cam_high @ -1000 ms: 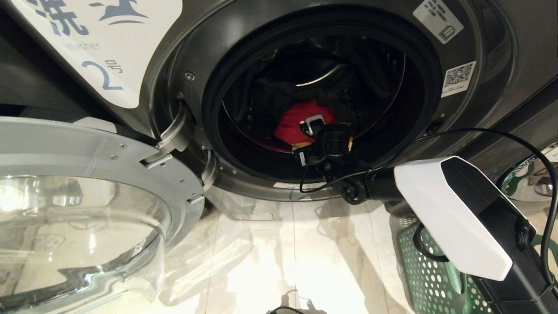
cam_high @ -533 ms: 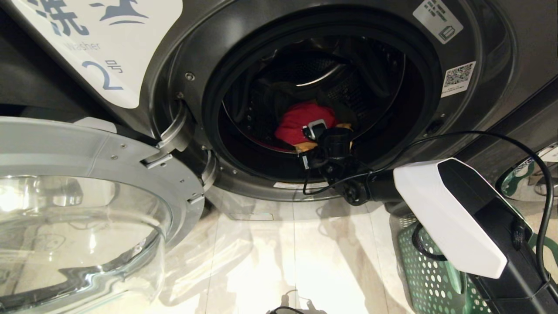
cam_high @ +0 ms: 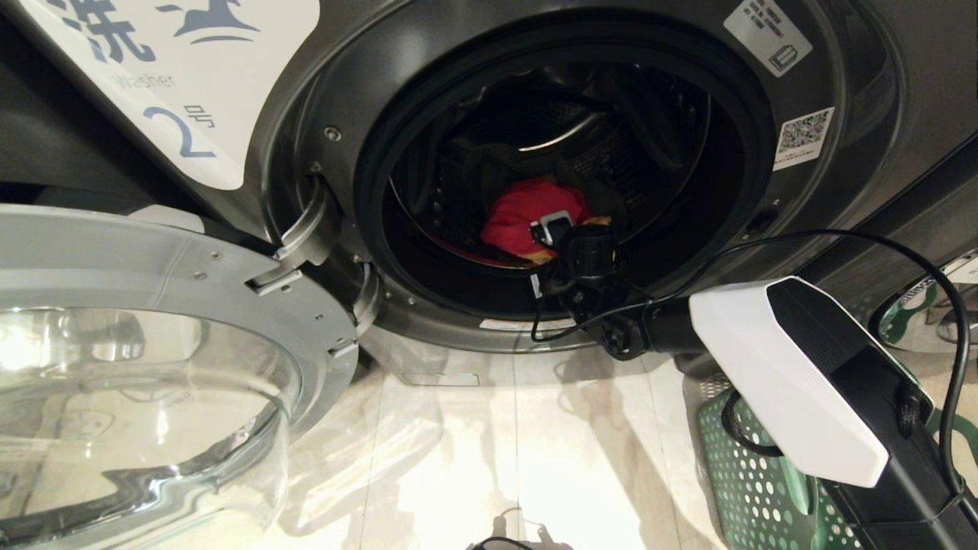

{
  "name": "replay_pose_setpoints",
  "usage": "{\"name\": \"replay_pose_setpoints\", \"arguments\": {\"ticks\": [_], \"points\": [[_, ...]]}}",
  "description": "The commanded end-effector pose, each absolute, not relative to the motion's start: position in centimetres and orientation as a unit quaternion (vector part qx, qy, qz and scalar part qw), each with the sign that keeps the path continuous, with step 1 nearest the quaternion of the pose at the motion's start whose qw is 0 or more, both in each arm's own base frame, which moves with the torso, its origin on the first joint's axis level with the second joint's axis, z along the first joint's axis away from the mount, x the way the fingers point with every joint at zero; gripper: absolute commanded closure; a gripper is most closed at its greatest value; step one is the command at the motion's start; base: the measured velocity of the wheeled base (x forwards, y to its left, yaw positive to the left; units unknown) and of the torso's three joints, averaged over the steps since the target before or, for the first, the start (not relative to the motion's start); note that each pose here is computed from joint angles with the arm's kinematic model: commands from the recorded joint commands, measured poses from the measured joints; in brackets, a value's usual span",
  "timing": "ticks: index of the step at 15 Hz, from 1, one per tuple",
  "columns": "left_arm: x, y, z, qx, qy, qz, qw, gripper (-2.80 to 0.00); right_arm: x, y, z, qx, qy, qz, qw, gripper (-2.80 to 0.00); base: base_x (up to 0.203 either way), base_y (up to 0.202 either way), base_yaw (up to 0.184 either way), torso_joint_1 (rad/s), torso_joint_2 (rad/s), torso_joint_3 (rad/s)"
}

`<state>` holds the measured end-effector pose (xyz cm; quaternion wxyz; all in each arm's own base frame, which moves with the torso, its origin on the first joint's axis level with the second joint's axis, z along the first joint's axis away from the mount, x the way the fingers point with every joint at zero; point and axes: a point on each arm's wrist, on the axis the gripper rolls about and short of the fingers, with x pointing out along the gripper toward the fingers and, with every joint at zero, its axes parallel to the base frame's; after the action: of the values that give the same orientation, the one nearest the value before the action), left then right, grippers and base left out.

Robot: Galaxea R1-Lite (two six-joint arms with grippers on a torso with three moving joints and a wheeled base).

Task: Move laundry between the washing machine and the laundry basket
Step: Pick a cloth and place it into the basket

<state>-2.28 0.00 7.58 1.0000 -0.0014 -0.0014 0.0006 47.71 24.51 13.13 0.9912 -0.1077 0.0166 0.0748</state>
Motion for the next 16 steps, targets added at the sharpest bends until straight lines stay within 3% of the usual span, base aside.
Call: {"name": "replay_pose_setpoints", "arguments": {"ticks": [1, 8, 16], "points": [[-2.3, 0.0, 7.6, -0.002, -0.001, 0.001, 1.0, 0.0, 47.6, 24.4, 13.9, -0.104, 0.007, 0.073, 0.992, 0.0, 0.0, 0.0, 0.0, 0.0, 0.0, 0.0], [-2.3, 0.0, 7.6, -0.002, -0.001, 0.001, 1.0, 0.0, 45.8, 24.3, 19.5, -0.069, -0.062, 0.075, 0.993, 0.0, 0.0, 0.0, 0.0, 0.0, 0.0, 0.0], [-2.3, 0.0, 7.6, -0.002, -0.001, 0.001, 1.0, 0.0, 39.2, 25.5, 24.4, -0.037, -0.119, 0.114, 0.986, 0.0, 0.0, 0.0, 0.0, 0.0, 0.0, 0.0]]}}
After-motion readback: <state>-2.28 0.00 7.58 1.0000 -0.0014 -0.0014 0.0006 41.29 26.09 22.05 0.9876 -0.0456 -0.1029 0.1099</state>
